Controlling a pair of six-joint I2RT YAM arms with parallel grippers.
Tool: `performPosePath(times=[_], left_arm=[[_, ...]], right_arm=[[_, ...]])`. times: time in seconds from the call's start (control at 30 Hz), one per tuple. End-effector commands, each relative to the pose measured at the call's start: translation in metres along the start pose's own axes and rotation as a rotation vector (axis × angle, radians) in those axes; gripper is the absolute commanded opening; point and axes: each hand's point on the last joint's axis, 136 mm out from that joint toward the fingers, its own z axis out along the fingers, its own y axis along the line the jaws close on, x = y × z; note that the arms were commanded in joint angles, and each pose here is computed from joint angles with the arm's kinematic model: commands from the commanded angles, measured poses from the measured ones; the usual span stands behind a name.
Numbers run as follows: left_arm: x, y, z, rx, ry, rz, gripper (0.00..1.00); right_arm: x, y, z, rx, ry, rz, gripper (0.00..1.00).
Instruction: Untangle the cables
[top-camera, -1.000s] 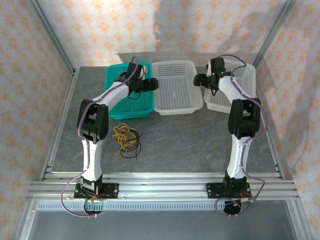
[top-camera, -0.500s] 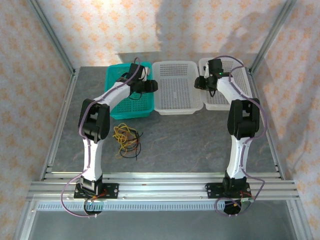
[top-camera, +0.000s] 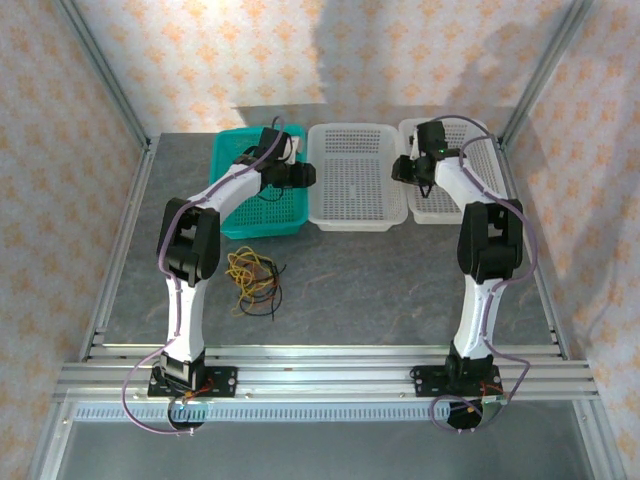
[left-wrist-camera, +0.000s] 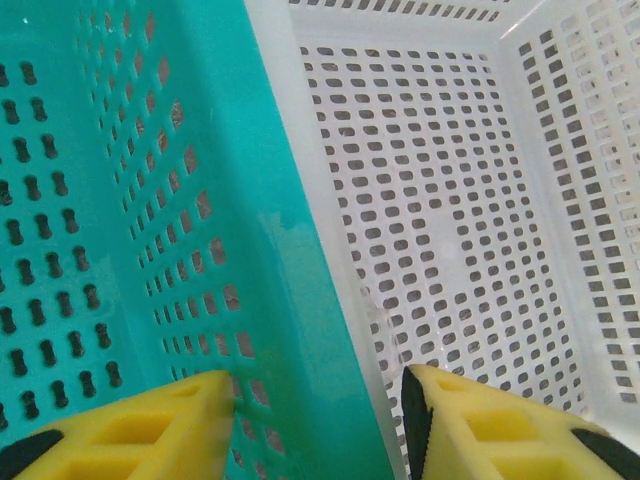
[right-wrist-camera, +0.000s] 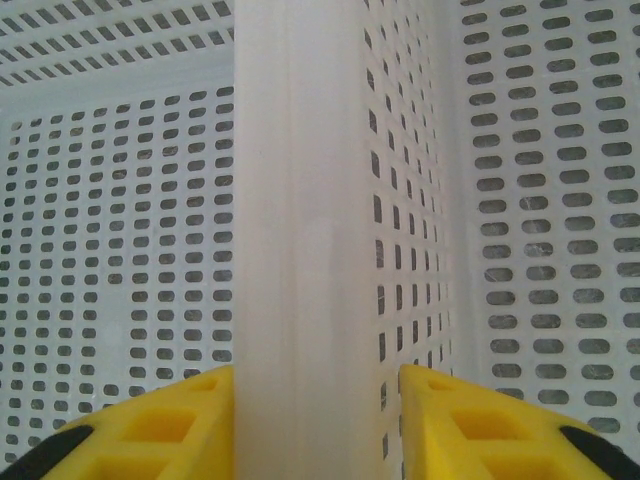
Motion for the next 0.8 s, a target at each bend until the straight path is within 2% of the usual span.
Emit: performPosePath(times=[0.0,0.33,0.47,0.6,0.77], left_arm=[[0.012,-0.008,-0.008,0.003,0.041,0.058,0.45],[0.0,-0.005,-0.008,-0.047,0.039,0.158,0.42],[-0.006,0.007,-0.008,-0.119,0.042,0.207,0.42],[-0.011,0.018,-0.007,-0.17,0.041,0.214,0.42],[-0.016,0.016,-0.004,-0.15,0.031,0.192,0.42]], right_arm=[[-0.007,0.0,-0.021,0.022,-0.042,0.033,0.39],[-0.01,0.011,-0.019,-0.026,-0.05,0.03,0.33],[-0.013,0.018,-0.013,-0.039,-0.044,0.013,0.33],[-0.018,0.026,-0.008,-0.053,-0.042,0.004,0.33],[-0.022,0.033,-0.001,-0.052,-0.036,-0.006,0.33]])
